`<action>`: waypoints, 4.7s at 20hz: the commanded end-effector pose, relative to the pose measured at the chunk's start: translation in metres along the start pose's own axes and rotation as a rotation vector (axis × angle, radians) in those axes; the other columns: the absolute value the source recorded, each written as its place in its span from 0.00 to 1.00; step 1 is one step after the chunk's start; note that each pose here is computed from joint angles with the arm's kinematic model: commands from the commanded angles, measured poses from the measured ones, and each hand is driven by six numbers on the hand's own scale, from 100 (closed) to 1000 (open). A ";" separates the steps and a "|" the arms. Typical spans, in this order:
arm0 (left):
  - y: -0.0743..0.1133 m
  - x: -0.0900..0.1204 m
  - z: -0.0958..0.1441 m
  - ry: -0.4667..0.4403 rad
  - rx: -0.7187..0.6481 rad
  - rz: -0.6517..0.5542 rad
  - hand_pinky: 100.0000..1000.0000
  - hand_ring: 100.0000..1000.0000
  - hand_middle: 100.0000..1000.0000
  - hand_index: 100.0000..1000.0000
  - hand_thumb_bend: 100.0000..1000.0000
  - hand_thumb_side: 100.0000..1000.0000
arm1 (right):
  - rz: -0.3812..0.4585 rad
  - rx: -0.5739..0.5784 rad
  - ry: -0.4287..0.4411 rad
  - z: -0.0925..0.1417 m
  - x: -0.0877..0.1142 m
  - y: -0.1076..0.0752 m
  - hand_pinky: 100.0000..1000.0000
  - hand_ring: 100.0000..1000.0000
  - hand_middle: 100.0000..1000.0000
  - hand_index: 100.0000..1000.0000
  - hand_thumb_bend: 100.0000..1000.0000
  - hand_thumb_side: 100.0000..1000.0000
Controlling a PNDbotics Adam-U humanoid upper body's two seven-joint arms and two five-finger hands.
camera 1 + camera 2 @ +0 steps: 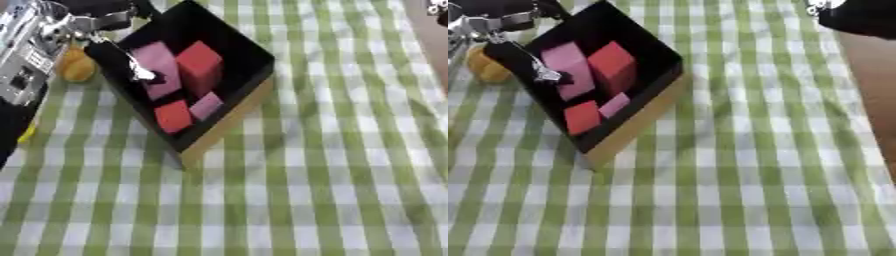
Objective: Pick up objects on the table and place them in the box.
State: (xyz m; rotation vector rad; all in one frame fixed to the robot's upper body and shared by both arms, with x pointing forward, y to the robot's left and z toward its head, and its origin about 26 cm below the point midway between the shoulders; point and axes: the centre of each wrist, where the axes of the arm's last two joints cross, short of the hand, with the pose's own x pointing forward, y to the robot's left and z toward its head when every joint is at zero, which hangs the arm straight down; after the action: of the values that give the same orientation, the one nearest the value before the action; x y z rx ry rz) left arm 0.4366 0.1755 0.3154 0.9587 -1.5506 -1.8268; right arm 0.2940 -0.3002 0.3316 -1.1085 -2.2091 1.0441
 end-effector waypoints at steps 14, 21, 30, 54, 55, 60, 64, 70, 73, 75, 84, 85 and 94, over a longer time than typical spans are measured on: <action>0.036 -0.011 0.045 0.037 0.169 -0.040 0.92 0.88 0.81 0.88 0.51 0.48 | 0.020 -0.015 0.004 0.002 0.001 -0.008 0.76 0.66 0.56 0.83 0.00 0.42; 0.039 -0.025 0.104 0.088 0.266 0.005 0.91 0.87 0.80 0.87 0.46 0.48 | 0.014 -0.032 0.019 0.004 -0.002 -0.009 0.76 0.66 0.56 0.83 0.00 0.40; 0.024 -0.040 0.139 0.166 0.142 -0.013 0.92 0.89 0.82 0.86 0.49 0.46 | 0.023 -0.052 0.038 0.010 -0.007 -0.009 0.76 0.67 0.56 0.83 0.00 0.39; -0.040 -0.078 0.158 0.317 -0.143 0.069 0.91 0.89 0.82 0.87 0.55 0.42 | 0.006 -0.057 0.058 0.012 -0.008 -0.005 0.76 0.67 0.56 0.83 0.00 0.40; -0.042 -0.080 0.158 0.326 -0.143 0.071 0.91 0.89 0.82 0.87 0.53 0.37 | 0.005 -0.057 0.059 0.013 -0.008 -0.005 0.76 0.67 0.56 0.83 0.00 0.39; -0.052 -0.090 0.156 0.362 -0.139 0.091 0.91 0.88 0.83 0.87 0.49 0.37 | -0.002 -0.057 0.066 0.013 -0.008 -0.003 0.76 0.67 0.56 0.83 0.00 0.41; -0.059 -0.095 0.154 0.376 -0.148 0.114 0.90 0.88 0.82 0.87 0.47 0.34 | -0.005 -0.059 0.071 0.014 -0.009 -0.002 0.76 0.67 0.56 0.83 0.00 0.42; -0.069 -0.103 0.149 0.393 -0.164 0.144 0.89 0.87 0.81 0.85 0.45 0.34 | -0.010 -0.063 0.074 0.014 -0.009 -0.002 0.76 0.67 0.56 0.83 0.00 0.42; -0.074 -0.105 0.147 0.398 -0.180 0.154 0.88 0.86 0.81 0.84 0.46 0.33 | -0.011 -0.067 0.076 0.014 -0.009 -0.002 0.76 0.67 0.56 0.83 0.00 0.43; -0.076 -0.108 0.146 0.407 -0.186 0.158 0.88 0.85 0.80 0.84 0.46 0.32 | -0.013 -0.068 0.077 0.014 -0.009 -0.002 0.76 0.66 0.56 0.83 0.00 0.43; -0.089 -0.116 0.143 0.442 -0.234 0.162 0.86 0.83 0.78 0.83 0.38 0.15 | -0.019 -0.071 0.081 0.015 -0.009 -0.001 0.76 0.66 0.56 0.83 0.00 0.44; -0.090 -0.117 0.143 0.444 -0.240 0.162 0.85 0.82 0.78 0.83 0.38 0.16 | -0.020 -0.071 0.081 0.015 -0.009 0.000 0.76 0.66 0.56 0.83 0.00 0.44; -0.090 -0.116 0.143 0.458 -0.251 0.157 0.82 0.76 0.70 0.81 0.24 0.11 | -0.025 -0.067 0.085 0.016 -0.009 0.001 0.76 0.66 0.56 0.83 0.00 0.46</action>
State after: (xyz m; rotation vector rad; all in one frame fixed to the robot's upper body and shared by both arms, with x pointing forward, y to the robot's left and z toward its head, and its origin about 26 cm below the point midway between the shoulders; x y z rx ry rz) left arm 0.3954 0.3635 0.2470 0.9806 -1.0591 -1.5221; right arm 0.2942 -0.3126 0.3119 -1.1041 -2.1799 0.9034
